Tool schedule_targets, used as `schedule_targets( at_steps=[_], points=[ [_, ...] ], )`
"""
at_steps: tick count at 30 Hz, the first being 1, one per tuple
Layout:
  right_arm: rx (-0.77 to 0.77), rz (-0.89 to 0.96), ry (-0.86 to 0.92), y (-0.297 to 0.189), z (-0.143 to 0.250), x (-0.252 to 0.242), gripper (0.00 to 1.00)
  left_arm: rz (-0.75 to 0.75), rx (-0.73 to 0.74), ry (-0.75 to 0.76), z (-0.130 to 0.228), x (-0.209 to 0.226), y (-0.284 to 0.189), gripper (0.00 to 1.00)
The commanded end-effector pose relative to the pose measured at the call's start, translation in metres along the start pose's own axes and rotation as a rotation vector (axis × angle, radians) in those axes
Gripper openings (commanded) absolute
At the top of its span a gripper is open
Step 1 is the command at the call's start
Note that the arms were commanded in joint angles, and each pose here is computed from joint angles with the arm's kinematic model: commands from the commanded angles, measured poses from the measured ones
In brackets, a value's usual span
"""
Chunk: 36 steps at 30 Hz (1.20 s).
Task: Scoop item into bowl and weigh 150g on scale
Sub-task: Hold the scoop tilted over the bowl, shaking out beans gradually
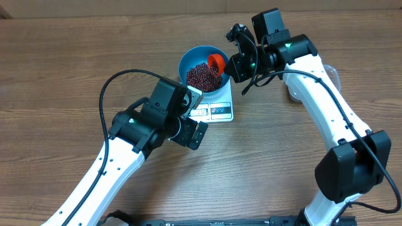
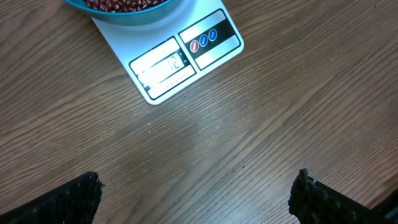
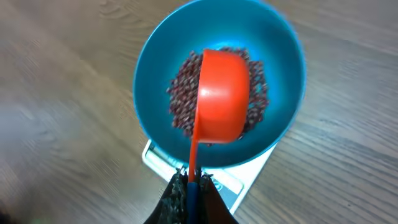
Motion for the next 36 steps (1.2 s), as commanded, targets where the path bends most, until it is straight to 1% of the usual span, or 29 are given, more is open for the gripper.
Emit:
schedule_targets(
  at_steps=[1, 3, 6, 33, 35, 36],
  points=[
    [-0.004, -0.117, -0.193, -0.014, 0.0, 0.029, 0.04, 0.014, -0.009, 0.006, -0.002, -0.004, -0.001, 1.0],
    [-0.016, -0.073, -0.163, -0.013, -0.003, 0.023, 0.04, 0.014, -0.009, 0.006, -0.002, -0.004, -0.001, 1.0],
    [-0.057, 0.014, -0.023, -0.012, -0.014, 0.009, 0.03, 0.014, -0.009, 0.006, -0.002, -0.004, -0.001, 1.0],
    [-0.058, 0.011, -0.021, -0.012, -0.014, 0.009, 0.04, 0.015, -0.009, 0.006, -0.002, -0.004, -0.001, 1.0],
    [-0.052, -0.007, -0.022, -0.012, -0.013, 0.012, 0.04, 0.014, -0.009, 0.006, -0.002, -0.004, -0.001, 1.0],
    [-0.038, -0.046, -0.055, -0.012, -0.01, 0.019, 0.04, 0.014, -0.009, 0.006, -0.002, -0.004, -0.001, 1.0]
  ],
)
Point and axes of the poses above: each gripper's point midway between its finger pads, its own y axis out along the fingers, its own x axis along the line the jaws close on, z = x × y, the point moved 1 cm from there along -y, back along the fingers, and after that the axes turned 13 degrees about y, right-handed, at the moved point
